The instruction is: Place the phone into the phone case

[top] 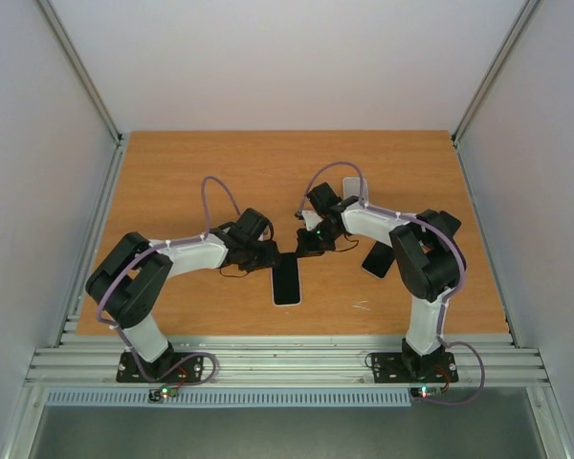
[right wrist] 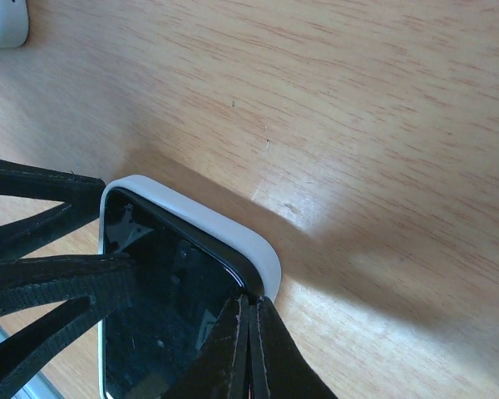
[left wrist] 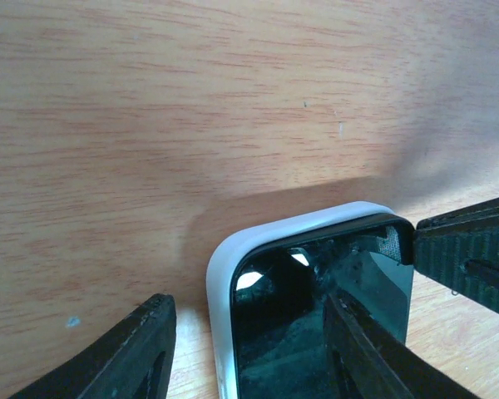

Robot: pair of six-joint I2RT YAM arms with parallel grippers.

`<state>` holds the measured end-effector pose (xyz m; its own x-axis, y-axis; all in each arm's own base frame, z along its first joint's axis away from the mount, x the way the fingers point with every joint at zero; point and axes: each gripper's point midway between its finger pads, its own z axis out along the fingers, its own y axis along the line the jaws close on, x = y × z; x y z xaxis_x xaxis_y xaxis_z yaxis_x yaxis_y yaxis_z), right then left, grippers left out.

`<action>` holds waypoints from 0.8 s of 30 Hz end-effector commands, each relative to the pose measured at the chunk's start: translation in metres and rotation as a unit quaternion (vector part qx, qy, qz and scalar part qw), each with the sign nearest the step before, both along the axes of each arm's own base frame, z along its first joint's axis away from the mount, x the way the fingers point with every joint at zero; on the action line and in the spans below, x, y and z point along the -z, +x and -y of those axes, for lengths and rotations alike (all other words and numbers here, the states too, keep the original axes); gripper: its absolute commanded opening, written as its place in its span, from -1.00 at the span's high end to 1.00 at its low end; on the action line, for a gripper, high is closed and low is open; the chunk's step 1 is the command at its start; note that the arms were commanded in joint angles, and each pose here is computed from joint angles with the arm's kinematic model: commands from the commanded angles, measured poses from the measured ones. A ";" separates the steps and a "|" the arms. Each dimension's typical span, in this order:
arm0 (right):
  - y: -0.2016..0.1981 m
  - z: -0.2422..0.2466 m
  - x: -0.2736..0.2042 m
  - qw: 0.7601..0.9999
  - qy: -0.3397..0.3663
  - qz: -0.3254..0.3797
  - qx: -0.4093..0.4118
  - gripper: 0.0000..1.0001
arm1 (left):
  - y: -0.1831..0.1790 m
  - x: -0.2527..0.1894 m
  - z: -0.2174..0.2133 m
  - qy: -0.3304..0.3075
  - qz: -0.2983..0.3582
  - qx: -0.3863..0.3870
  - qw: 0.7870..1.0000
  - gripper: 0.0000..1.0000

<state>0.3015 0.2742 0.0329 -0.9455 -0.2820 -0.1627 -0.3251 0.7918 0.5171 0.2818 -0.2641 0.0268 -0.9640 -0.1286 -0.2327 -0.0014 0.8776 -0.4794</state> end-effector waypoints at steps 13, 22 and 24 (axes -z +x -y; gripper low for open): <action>-0.024 0.036 0.079 0.974 -0.219 -0.036 -0.037 0.97 | -0.024 0.034 -0.018 0.070 -0.044 0.006 0.997 -0.01; -0.025 0.055 0.097 0.943 -0.328 -0.022 -0.058 0.97 | -0.029 0.039 -0.025 0.077 -0.048 -0.003 0.996 -0.13; -0.027 0.055 0.100 0.938 -0.340 -0.022 -0.063 0.97 | -0.030 0.040 -0.027 0.079 -0.048 -0.003 0.996 -0.15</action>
